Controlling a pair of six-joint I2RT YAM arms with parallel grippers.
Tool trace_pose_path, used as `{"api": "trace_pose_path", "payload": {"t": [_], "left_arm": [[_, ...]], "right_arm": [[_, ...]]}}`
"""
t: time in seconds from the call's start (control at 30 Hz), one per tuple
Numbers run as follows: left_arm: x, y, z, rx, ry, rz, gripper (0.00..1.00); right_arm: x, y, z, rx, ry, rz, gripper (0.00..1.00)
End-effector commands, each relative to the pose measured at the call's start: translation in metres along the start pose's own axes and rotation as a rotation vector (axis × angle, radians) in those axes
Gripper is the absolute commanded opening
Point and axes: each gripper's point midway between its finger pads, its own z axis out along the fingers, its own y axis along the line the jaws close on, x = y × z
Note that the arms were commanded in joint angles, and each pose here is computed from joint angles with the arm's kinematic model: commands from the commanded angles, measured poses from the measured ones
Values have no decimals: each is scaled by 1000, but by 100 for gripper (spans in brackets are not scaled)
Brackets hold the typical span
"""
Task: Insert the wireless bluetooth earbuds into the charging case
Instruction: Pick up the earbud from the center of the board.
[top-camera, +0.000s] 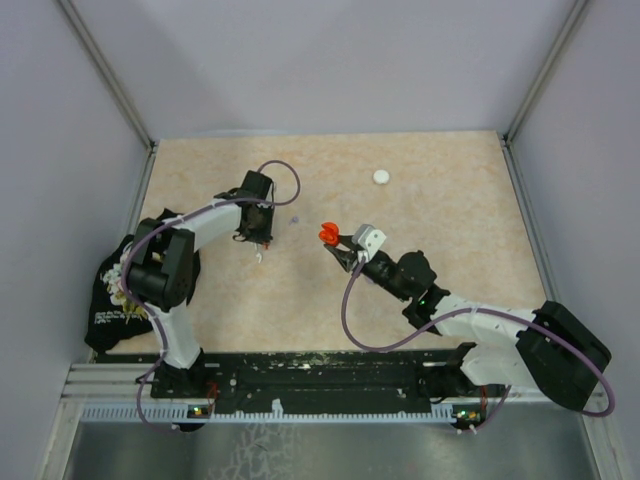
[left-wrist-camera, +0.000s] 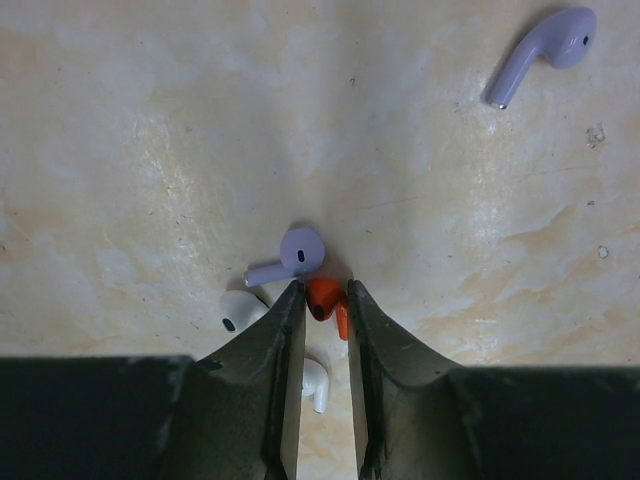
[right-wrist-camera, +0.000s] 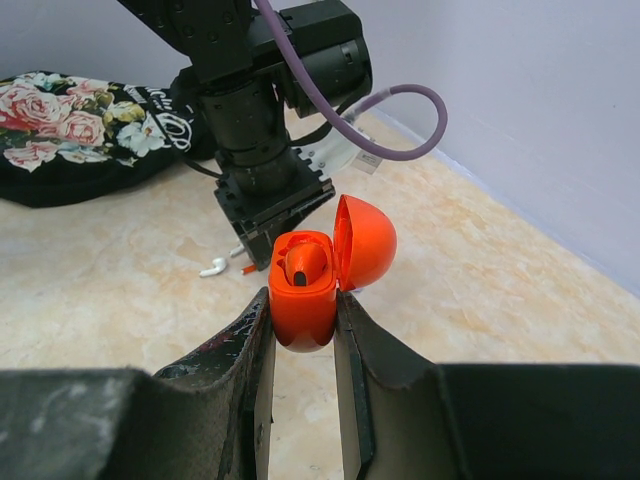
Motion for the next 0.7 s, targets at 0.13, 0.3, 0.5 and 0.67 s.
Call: {"api": "trace_pose_path", "payload": {"t": [0.13,0.3,0.5,0.67], "left_arm": [[14,-4,4,25,74,16,22],[14,-9,-3,46,60,10,15],[4,-14,-24,92,-23,-3,12],[-4,-19,-41,131,-95,-11,10]], "right_arm": [[-23,-6,-1,12,-86,-1,0],[-23,-5,-1,2,-85,-5,0],[-25,-4,0,-8,-92,-5,0],[-27,-2,-1,-15,-99,-5,0]]}}
